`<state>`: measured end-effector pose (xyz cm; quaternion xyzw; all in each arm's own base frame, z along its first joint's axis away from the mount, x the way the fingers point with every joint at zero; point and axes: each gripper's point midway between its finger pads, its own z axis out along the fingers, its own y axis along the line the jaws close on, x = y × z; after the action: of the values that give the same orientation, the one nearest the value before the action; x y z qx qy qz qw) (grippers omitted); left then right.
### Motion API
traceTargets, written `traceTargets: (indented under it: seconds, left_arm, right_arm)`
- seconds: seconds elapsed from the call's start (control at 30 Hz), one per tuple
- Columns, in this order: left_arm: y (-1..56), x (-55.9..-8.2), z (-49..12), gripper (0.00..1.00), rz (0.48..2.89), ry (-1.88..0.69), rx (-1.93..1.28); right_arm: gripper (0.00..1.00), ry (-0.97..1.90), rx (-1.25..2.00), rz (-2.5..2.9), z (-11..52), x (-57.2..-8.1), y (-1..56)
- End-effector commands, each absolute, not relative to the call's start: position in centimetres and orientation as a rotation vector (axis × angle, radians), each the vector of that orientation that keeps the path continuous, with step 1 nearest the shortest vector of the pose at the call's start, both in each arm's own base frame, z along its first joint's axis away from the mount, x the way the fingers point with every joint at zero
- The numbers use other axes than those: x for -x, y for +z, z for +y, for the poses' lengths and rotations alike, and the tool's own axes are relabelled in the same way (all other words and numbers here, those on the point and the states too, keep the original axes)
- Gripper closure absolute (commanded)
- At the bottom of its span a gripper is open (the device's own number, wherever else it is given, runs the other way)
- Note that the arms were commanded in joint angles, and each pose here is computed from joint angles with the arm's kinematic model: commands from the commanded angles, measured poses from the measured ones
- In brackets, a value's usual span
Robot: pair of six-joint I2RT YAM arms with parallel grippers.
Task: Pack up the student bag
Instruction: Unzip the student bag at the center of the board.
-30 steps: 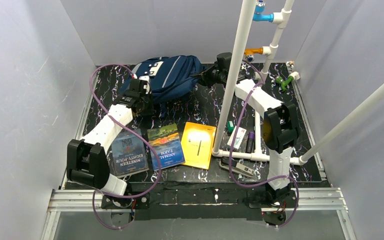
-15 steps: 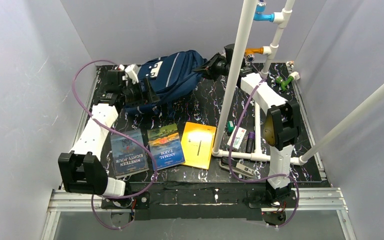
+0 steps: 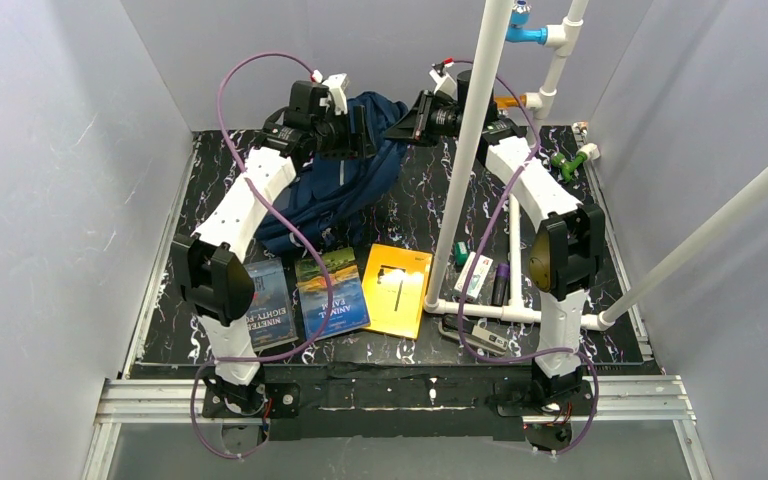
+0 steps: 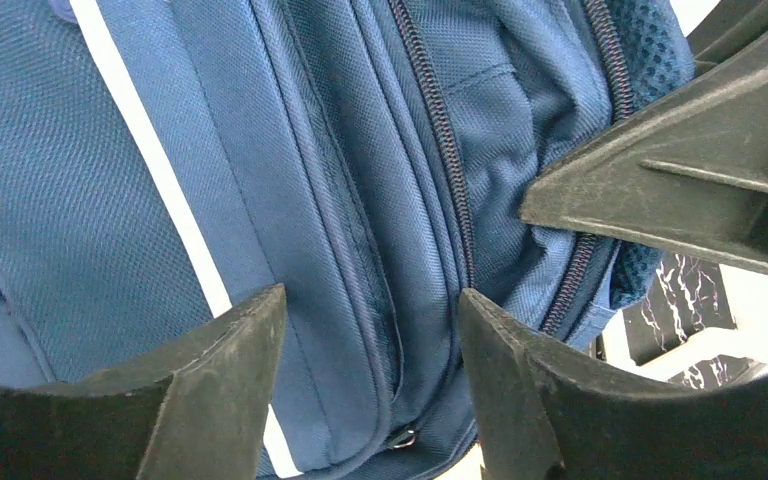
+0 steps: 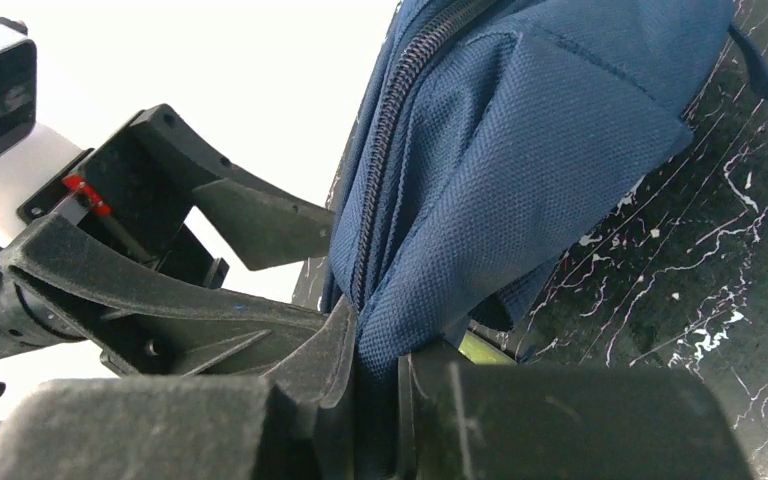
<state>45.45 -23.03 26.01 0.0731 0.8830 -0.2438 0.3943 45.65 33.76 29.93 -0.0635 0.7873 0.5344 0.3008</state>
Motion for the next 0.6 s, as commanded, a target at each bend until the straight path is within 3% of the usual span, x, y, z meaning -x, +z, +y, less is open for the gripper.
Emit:
traceTargets:
  seconds: [0.0,0.03,0.1,0.17,0.33,0.4,0.5,0.57]
  left_arm:
    - [26.4,-46.1,-20.6,0.42,2.25,-0.45,-0.127]
    - [26.2,-46.2,-20.7,0.47,2.255,-0.453,-0.135]
    - [25.6,-46.5,-20.8,0.68,2.277,-0.444,-0.139]
    - [25.5,-46.6,-20.6,1.0,2.298,-0.423,-0.132]
    - [28.2,-46.9,-20.1,1.0,2.235,-0.424,-0.055]
    - [29.8,-46.9,-20.0,1.0,2.191,-0.442,-0.004]
    - [30.9,-46.3,-20.6,1.0,2.17,-0.497,-0.031]
    - [30.6,-45.6,-21.2,0.69,2.19,-0.546,-0.067]
  right_arm:
    - [0.99,1.463,0.375,1.705,33.8,-44.5,41.1]
    - [0.99,1.466,0.382,1.698,33.8,-44.5,41.3]
    - [0.99,1.461,0.387,1.696,33.8,-44.5,41.4]
    - [0.99,1.416,0.385,1.718,33.6,-44.9,40.8]
    - [0.9,1.241,0.4,1.818,32.6,-46.3,37.8]
    - [0.99,1.202,0.411,1.836,32.3,-46.4,37.2]
    - [0.99,1.195,0.41,1.818,32.1,-46.1,38.0]
    - [0.99,1.226,0.416,1.799,32.2,-45.7,38.8]
